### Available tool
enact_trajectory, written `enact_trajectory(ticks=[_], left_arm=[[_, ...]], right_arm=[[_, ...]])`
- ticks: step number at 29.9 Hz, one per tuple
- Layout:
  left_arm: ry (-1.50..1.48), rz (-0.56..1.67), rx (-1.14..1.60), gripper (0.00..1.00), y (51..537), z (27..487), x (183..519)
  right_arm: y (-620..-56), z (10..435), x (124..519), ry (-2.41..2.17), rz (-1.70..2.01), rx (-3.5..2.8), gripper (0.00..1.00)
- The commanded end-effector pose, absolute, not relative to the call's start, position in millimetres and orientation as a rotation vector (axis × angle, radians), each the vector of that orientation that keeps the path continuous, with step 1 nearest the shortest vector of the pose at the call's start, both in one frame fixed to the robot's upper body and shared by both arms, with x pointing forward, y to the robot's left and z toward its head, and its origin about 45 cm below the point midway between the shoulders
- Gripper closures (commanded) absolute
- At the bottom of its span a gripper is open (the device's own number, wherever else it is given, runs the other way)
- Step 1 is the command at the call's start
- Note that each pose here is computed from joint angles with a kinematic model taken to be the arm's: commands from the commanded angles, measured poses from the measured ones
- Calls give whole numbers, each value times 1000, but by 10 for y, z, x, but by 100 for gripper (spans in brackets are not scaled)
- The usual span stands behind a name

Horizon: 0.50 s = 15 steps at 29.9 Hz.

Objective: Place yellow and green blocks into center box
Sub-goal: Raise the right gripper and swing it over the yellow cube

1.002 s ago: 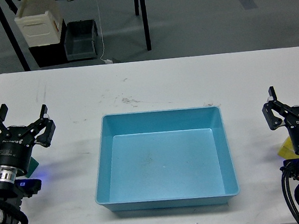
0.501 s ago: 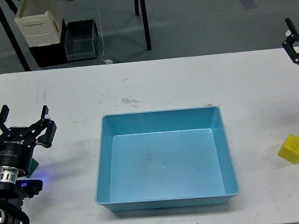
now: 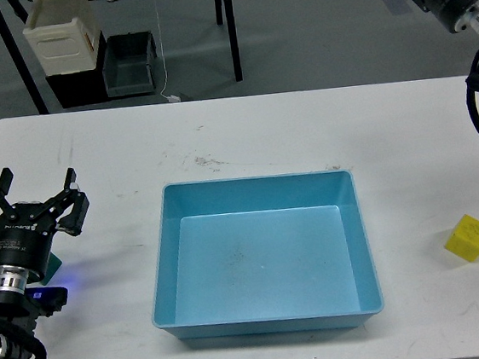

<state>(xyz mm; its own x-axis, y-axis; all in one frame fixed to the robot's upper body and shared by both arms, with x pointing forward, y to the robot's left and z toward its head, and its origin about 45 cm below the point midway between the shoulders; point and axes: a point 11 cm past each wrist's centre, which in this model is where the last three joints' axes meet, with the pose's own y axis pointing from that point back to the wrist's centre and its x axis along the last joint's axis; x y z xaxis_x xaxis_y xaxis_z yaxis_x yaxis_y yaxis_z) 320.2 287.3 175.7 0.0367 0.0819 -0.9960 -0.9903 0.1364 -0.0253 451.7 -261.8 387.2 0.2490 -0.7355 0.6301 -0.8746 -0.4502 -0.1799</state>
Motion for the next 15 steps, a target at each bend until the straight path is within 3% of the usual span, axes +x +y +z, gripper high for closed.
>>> enact_trajectory(ticks=[1,7,15], left_arm=[[1185,1130,-1063,0,2887,1752,3200],[1184,1129,-1063,0,2886,1758,3204],[1187,1132,-1065,0,2885,1744,3201]], right_arm=[[-2408,3902,4649,-1238,1229,2153,1],[-1967,3998,4479,-546,1565,2095,1],[-2488,4425,4344,-328,1441,1887,1]])
